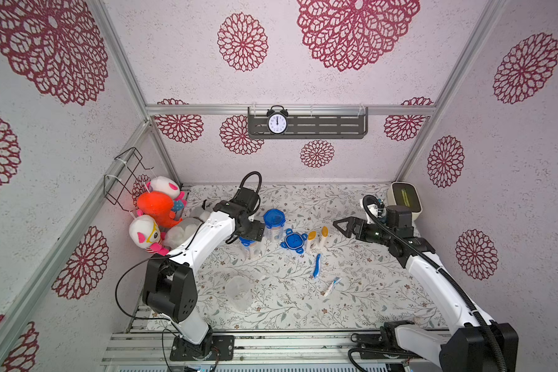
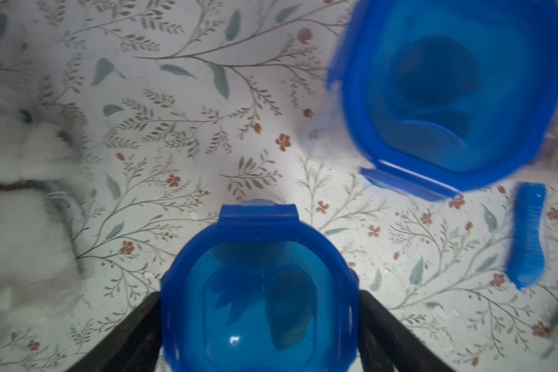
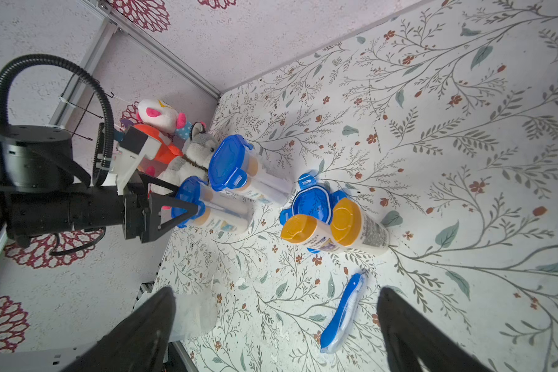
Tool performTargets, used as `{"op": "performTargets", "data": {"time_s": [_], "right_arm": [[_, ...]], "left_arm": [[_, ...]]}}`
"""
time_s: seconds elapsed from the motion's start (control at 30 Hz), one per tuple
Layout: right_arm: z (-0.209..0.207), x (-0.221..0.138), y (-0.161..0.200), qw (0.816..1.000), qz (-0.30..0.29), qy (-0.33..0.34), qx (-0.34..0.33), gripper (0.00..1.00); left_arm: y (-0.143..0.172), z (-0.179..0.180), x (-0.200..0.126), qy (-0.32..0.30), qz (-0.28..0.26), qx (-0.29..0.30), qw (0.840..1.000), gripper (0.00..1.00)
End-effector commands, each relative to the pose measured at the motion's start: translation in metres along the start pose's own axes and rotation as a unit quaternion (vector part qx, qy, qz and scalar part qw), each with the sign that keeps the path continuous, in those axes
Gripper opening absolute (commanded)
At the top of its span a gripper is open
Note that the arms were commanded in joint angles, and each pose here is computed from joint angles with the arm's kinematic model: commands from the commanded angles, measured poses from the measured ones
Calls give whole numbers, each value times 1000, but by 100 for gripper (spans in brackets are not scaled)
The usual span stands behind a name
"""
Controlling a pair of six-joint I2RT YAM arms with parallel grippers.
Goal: Pack away toiletry kits
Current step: Pick up the container from the center of the board, then place the container at the center of the board.
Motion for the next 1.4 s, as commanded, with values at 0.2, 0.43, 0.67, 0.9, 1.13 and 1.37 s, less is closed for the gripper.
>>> {"op": "performTargets", "data": {"time_s": [0.2,0.43,0.67,0.9,1.13,1.37], "right_arm": [[5,-10,-2,1000,-23,-6,-19,99],[5,-12,-1,999,-25,-7,-19,99],[6,-15,2,999,-27,-2,-20,99],[3,-15,3,999,-25,12,-24,99],[-9,-11,12,997,-12,69,-30,99],[-12,-4,18,995,13,88,-35,99]], "left_arm": [[-7,23,16,-59,18,-25,998,87],[-16,39,-3,-51,-19,-55,997,98],[-25,45,-27,-24,-56,-70,996,98],[-25,45,-48,-2,-95,-77,992,98],[7,48,-87,35,-120,-127,984,98],[75,54,-116,66,5,-118,991,81]]}}
Point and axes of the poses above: each gripper's point midway between its finger pads, its own x axis out along the fingers, its own z axis along the line the jaws close on, y = z × x, the point moved 10 cm from there along -x, back along the fingers, and after that the axes turned 8 degrees about -x, right-handed, at the moved point
